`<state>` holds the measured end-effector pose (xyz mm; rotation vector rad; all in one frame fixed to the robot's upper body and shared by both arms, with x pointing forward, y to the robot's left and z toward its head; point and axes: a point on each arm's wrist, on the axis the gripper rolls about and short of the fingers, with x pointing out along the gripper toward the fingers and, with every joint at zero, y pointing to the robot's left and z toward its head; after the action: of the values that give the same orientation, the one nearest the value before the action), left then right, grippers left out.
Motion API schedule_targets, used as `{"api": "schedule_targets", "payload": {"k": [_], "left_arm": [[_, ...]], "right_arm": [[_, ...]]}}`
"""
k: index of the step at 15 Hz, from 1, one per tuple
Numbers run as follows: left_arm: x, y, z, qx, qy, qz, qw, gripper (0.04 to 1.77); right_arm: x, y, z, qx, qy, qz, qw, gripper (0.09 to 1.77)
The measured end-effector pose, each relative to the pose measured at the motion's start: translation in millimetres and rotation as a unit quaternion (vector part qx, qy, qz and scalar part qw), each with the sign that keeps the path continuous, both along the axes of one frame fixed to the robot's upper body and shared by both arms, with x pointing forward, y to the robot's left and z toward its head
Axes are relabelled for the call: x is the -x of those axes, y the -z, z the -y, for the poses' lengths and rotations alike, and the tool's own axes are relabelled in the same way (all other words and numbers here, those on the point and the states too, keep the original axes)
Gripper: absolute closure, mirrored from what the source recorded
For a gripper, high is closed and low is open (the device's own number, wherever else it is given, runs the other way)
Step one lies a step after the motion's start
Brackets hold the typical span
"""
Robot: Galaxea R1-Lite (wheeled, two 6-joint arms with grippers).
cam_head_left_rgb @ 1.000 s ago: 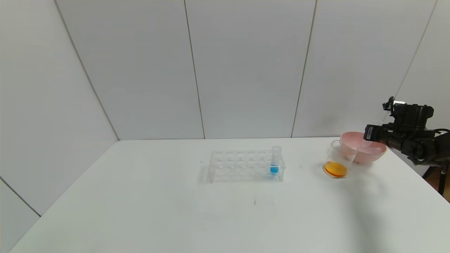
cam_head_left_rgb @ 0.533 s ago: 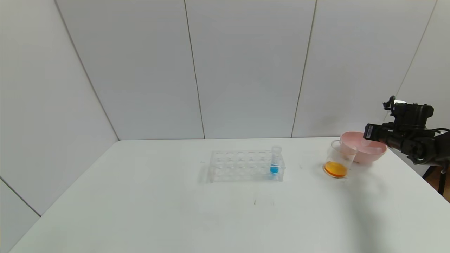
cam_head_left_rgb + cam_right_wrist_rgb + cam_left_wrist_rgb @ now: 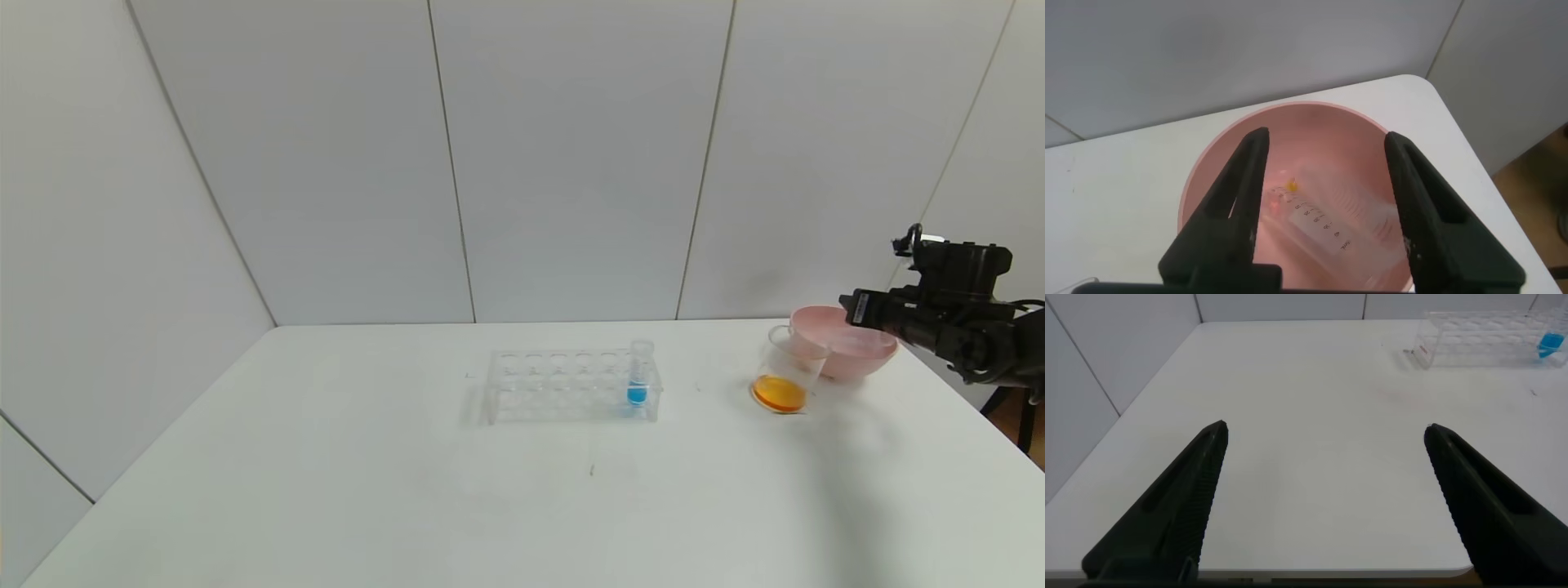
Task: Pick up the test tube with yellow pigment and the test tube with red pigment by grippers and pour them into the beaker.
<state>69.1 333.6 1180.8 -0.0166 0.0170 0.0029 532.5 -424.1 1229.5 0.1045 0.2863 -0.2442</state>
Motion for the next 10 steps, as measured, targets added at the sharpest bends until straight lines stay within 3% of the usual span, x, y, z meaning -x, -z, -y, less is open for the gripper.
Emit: {"api": "schedule_targets", "payload": {"k": [5,10], "left_arm": [[0,0,0,0.000,0.000,0.000,1.0000,0.09],[0,0,0,0.000,0.000,0.000,1.0000,0.09]], "right_arm": [[2,-6,0,0.001,0.001,0.005,1.000,0.50],[23,-42,-29,0.004,-0.030,0.026,0.999,0.34]]}}
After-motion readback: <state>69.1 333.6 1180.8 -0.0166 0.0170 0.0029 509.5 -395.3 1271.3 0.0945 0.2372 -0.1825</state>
